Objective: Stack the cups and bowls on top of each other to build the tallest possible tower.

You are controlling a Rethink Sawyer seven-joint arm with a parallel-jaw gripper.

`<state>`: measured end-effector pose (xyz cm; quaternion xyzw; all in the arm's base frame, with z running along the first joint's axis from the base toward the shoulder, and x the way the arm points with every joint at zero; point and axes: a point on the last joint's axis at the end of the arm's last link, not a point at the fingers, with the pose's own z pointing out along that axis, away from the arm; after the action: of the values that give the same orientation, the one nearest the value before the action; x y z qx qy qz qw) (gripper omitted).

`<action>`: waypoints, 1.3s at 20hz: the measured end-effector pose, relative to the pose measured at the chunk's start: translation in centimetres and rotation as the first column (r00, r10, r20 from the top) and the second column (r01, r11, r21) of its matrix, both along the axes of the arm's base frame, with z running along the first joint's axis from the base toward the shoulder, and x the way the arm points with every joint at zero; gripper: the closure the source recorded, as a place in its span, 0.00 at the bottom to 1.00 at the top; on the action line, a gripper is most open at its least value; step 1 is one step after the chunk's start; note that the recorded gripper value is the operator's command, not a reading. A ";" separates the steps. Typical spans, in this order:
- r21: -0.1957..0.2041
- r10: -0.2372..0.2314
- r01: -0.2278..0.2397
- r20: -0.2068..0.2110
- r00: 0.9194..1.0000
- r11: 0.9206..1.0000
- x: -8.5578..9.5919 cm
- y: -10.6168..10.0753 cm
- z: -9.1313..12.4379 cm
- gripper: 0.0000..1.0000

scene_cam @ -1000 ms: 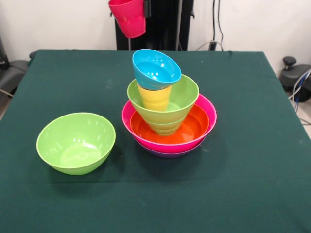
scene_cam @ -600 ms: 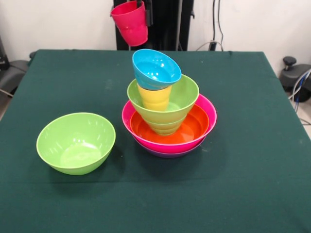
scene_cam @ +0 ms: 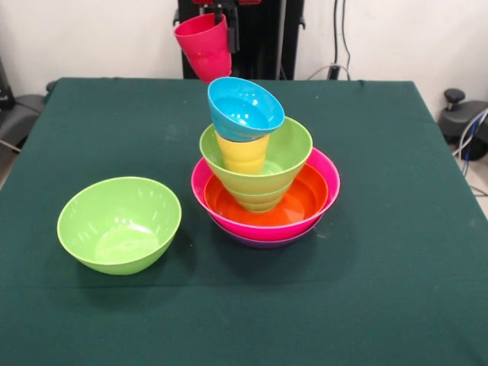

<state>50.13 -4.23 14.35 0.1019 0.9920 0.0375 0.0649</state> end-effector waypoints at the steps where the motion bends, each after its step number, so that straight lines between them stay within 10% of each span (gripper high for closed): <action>1: -0.001 0.001 -0.001 0.000 1.000 1.000 0.0 0.1 0.0 1.00; 14: -0.025 0.015 -0.015 0.020 1.000 1.000 0.4 1.1 1.0 1.00; 19: -0.013 -0.067 0.068 0.047 0.997 0.998 1.1 -0.4 3.3 1.00; 26: 0.020 -0.228 0.227 0.106 0.968 0.974 2.9 -3.3 8.1 1.00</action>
<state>53.02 -7.54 22.50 0.2131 0.9686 0.0389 0.1218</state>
